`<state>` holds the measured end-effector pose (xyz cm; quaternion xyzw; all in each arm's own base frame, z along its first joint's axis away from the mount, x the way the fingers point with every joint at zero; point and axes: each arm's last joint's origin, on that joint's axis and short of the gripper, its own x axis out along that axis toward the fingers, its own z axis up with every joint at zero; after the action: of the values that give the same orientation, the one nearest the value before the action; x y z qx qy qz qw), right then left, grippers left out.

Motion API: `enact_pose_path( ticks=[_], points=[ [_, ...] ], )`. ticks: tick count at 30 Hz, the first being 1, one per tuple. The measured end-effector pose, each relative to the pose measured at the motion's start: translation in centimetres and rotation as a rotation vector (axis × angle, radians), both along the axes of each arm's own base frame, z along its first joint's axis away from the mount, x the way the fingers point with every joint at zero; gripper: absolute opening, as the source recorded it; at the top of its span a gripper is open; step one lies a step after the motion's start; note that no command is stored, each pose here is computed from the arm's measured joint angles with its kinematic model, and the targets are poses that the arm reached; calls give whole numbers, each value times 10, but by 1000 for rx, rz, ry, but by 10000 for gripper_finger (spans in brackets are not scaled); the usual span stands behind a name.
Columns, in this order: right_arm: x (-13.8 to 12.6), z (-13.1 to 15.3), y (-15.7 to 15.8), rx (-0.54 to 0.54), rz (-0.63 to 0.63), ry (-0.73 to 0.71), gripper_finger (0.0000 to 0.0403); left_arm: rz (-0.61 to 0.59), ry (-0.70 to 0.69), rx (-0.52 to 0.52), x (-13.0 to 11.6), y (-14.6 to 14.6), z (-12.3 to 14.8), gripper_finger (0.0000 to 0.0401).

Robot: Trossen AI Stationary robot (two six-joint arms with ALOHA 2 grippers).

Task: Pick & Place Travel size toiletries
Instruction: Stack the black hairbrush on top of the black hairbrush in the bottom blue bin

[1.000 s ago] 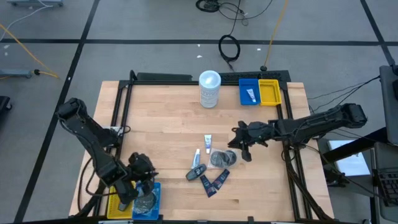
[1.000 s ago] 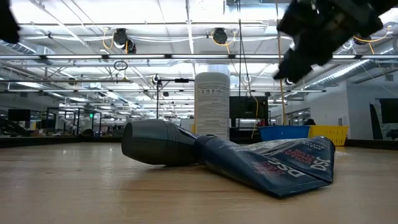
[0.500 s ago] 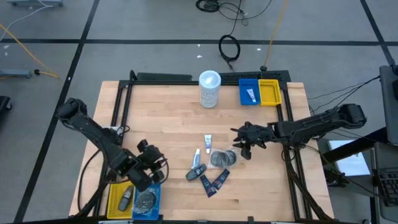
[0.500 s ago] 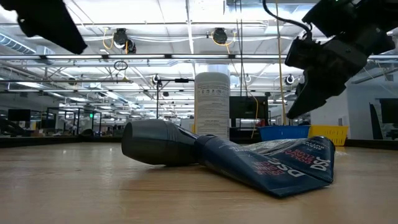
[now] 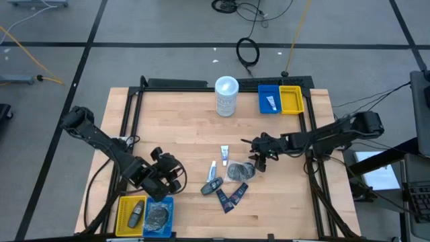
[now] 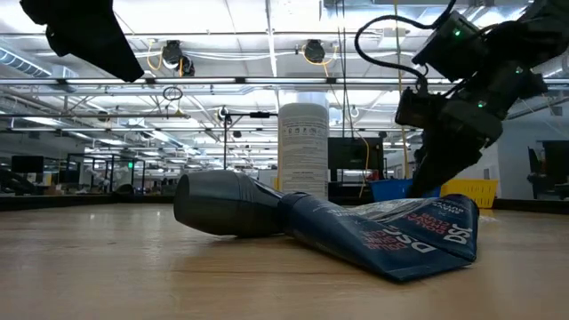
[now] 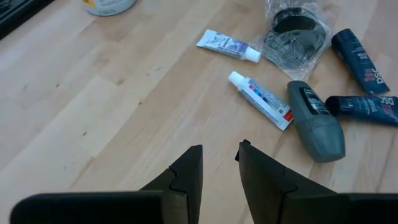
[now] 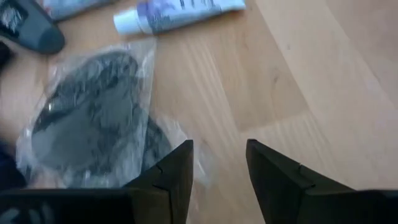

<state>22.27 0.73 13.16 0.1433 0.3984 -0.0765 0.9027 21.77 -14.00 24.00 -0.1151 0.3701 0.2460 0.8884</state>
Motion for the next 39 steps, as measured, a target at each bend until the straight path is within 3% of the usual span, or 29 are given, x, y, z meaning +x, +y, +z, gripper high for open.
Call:
enact_pose_path(
  ticks=[13, 17, 21, 26, 30, 39],
  points=[
    [6, -20, 1, 40, 35, 68, 125, 0, -4, 15, 1, 1, 0, 104],
    [5, -18, 1, 50, 48, 66, 89, 1, -6, 20, 1, 2, 0, 104],
    [5, -18, 3, 54, 106, 71, 19, 1, -6, 20, 1, 2, 0, 104],
    [5, -18, 3, 39, 150, 57, 2, 2, -6, 21, 1, 2, 0, 104],
    [5, -11, 4, 33, 171, 33, 1, 2, -6, 21, 1, 2, 0, 104],
    [8, 39, 2, -69, 131, -180, 0, 11, -39, 31, 4, 2, 2, 104]
  ],
)
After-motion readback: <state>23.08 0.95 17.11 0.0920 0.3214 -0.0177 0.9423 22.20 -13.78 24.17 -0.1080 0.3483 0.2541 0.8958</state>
